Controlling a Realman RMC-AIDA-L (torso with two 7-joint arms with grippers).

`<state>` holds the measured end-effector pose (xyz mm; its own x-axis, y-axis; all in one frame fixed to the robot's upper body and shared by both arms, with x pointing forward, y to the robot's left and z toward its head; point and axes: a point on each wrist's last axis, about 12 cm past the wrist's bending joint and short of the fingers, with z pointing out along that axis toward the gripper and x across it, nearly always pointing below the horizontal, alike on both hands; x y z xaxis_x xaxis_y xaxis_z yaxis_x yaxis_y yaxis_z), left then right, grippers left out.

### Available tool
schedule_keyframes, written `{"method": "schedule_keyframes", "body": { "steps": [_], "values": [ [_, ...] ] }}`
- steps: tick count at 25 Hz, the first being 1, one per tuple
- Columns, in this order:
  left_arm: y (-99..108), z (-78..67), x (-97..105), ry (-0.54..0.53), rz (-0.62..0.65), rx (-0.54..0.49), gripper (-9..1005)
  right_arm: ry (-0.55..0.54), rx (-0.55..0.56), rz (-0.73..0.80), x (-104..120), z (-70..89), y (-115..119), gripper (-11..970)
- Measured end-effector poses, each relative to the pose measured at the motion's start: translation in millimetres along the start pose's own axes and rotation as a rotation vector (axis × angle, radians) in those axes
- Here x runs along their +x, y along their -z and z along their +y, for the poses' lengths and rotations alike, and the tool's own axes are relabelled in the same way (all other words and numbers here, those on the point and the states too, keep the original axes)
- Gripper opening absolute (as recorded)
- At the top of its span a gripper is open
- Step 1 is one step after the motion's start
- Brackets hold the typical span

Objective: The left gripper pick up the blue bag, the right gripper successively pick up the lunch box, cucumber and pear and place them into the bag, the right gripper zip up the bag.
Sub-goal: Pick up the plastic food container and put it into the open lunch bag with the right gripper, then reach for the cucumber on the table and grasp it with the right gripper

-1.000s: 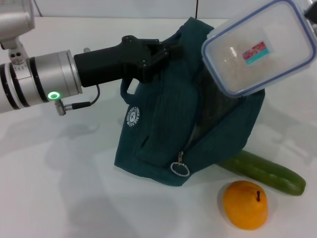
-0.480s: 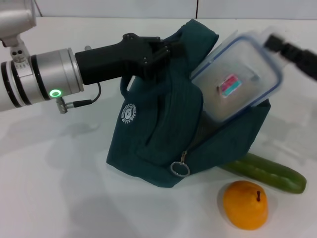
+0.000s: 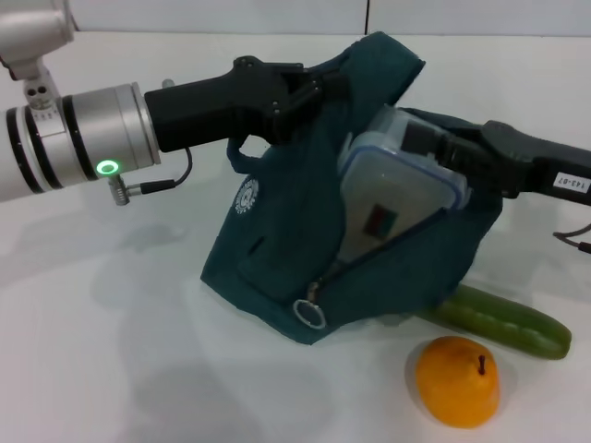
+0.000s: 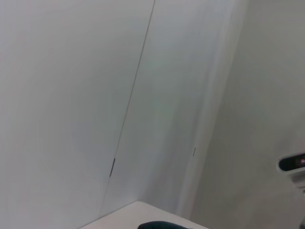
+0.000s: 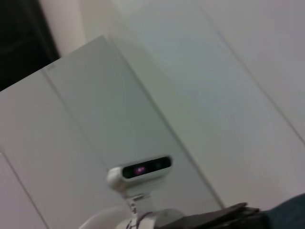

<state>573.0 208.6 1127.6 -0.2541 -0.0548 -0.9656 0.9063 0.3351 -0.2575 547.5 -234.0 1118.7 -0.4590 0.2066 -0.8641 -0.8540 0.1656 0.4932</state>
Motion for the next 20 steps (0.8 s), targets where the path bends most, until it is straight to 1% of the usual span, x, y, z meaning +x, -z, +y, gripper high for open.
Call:
{"method": "schedule_keyframes", "body": {
  "steps": [2, 6, 8, 11, 14, 16, 18, 20],
  "values": [
    [0, 0.1, 0, -0.002, 0.000, 0.001, 41, 0.014, -0.017, 0.008, -1, 1.9, -1, 97],
    [-2, 0.2, -1, -0.004, 0.000, 0.004, 41, 0.013, 0.008, 0.011, 0, -0.8, 0, 97],
    [-2, 0.3, -1, -0.003, 0.000, 0.004, 41, 0.020, 0.023, 0.007, 0, -1.6, 2, 131],
    [-2, 0.3, -1, 0.000, 0.001, 0.004, 41, 0.058, 0.059, 0.000, -3, -2.3, 10, 182],
    [-2, 0.4, -1, 0.001, 0.000, 0.003, 40, 0.143, 0.088, -0.013, -11, 2.0, 23, 395],
    [0, 0.8, -1, 0.002, -0.002, -0.001, 40, 0.197, 0.105, -0.029, -17, 7.7, 35, 445],
    [0, 0.9, 0, 0.004, -0.002, -0.003, 40, 0.271, 0.128, -0.032, -26, 17.8, 52, 494],
    [1, 0.9, 1, 0.005, 0.001, -0.005, 40, 0.313, 0.154, 0.002, -33, 26.5, 67, 544]
  ]
}}
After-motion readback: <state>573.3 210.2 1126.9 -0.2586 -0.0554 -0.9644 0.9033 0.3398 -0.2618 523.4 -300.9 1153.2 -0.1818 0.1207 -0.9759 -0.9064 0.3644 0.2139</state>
